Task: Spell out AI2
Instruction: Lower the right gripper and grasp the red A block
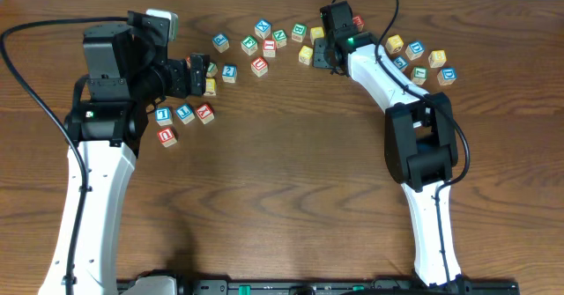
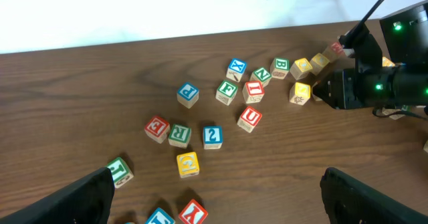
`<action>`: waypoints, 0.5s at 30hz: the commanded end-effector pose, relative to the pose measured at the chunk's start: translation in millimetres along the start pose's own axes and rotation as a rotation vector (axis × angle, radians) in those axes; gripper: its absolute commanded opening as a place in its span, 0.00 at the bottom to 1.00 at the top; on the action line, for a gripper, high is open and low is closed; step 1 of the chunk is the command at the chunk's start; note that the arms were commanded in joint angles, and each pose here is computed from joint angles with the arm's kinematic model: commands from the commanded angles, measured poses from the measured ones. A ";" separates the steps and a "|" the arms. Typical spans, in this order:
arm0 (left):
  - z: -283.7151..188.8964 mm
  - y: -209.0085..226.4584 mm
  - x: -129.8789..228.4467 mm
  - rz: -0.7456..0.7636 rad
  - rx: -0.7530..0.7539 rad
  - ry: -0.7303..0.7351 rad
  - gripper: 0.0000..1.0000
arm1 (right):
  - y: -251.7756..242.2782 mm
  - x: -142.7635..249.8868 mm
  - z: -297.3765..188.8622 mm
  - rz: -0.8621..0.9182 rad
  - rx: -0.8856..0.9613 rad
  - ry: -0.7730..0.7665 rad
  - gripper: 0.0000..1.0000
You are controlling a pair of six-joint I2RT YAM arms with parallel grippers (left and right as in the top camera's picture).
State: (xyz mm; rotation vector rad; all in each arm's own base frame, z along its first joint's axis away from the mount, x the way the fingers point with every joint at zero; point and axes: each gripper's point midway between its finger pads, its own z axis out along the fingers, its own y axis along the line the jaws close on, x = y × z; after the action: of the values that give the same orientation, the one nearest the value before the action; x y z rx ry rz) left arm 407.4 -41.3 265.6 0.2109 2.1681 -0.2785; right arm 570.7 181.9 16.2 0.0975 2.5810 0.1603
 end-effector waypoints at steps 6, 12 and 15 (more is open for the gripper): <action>-4.9 -0.8 -11.3 0.000 -0.001 -0.027 0.98 | 6.1 1.8 -2.6 -0.013 0.009 -0.007 0.30; -4.9 -0.8 -11.4 0.000 -0.001 -0.027 0.98 | 6.5 0.0 -3.0 -0.036 0.007 -0.013 0.29; -4.9 -0.8 -11.4 0.000 -0.001 -0.027 0.98 | 8.1 -4.1 -6.6 -0.046 0.003 -0.022 0.31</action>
State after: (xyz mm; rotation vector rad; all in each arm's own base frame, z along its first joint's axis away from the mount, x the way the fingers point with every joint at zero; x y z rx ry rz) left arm 407.4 -41.3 265.6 0.2109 2.1681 -0.2785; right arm 571.2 181.5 16.5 0.0831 2.5784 0.1524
